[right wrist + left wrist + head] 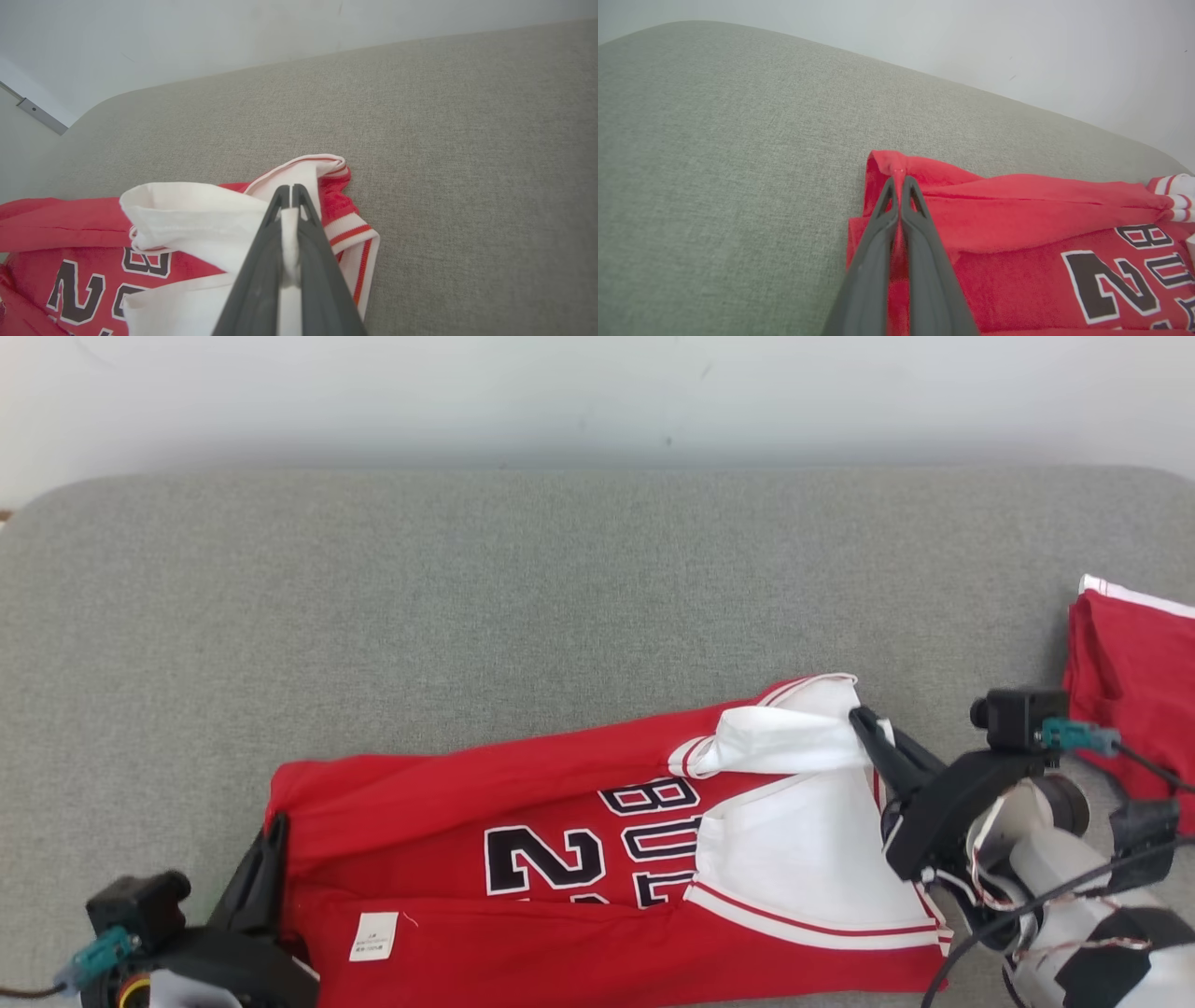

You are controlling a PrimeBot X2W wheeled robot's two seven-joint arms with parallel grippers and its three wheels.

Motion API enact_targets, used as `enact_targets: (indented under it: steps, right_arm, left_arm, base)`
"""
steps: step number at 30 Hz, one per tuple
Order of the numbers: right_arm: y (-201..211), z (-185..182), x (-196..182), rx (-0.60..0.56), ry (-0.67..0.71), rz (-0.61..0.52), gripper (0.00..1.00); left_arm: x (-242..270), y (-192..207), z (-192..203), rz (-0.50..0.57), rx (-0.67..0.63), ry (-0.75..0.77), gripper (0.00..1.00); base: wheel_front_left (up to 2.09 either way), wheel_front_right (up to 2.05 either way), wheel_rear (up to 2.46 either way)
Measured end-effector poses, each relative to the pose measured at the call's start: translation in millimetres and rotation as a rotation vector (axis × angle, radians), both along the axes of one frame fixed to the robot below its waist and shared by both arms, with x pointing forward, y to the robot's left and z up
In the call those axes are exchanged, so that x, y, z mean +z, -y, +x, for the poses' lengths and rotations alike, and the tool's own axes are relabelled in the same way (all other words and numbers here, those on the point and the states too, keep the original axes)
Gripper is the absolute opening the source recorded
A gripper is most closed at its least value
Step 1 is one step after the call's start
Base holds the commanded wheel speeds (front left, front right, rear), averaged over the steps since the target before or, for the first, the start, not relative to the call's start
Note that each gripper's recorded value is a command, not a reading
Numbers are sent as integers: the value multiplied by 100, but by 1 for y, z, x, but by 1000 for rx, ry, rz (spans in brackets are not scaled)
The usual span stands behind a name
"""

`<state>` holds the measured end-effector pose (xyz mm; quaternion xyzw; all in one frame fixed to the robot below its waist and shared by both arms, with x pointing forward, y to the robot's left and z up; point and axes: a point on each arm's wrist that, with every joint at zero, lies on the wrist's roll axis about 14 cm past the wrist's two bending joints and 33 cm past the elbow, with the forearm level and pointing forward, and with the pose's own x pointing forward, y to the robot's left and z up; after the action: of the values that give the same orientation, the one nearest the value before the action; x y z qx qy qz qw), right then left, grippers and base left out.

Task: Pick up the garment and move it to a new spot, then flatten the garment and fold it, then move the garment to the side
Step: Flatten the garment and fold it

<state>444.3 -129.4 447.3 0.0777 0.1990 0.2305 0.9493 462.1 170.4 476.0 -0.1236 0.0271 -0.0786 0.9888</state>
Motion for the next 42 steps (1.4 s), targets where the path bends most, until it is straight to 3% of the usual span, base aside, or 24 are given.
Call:
enact_targets:
  steps: [17,18,19,20,21,31,42]
  right_arm:
    - [5,-53,-16,-62,-33,76,0]
    - [5,-55,-17,-64,-37,79,0]
    - [4,-56,-18,-69,-39,90,0]
    - [4,-57,-17,-76,-38,101,23]
    - [3,-57,-16,-78,-34,110,100]
    - [23,-52,9,-139,107,129,100]
    - [-32,-48,21,-19,137,137,100]
  left_arm:
    - [-18,-11,-48,-43,59,-67,1]
    - [-18,-11,-48,-47,59,-67,18]
    - [-19,-10,-49,-51,59,-70,45]
    - [-20,-10,-50,-53,60,-74,100]
    - [-22,-12,-51,-54,65,-78,100]
    - [-24,-38,-73,38,167,-62,100]
    - [-15,-57,-104,55,264,-25,100]
  base:
    - [0,0,0]
    - [0,0,0]
    - [0,0,0]
    - [0,0,0]
    - [0,0,0]
    - [0,0,0]
    - [0,0,0]
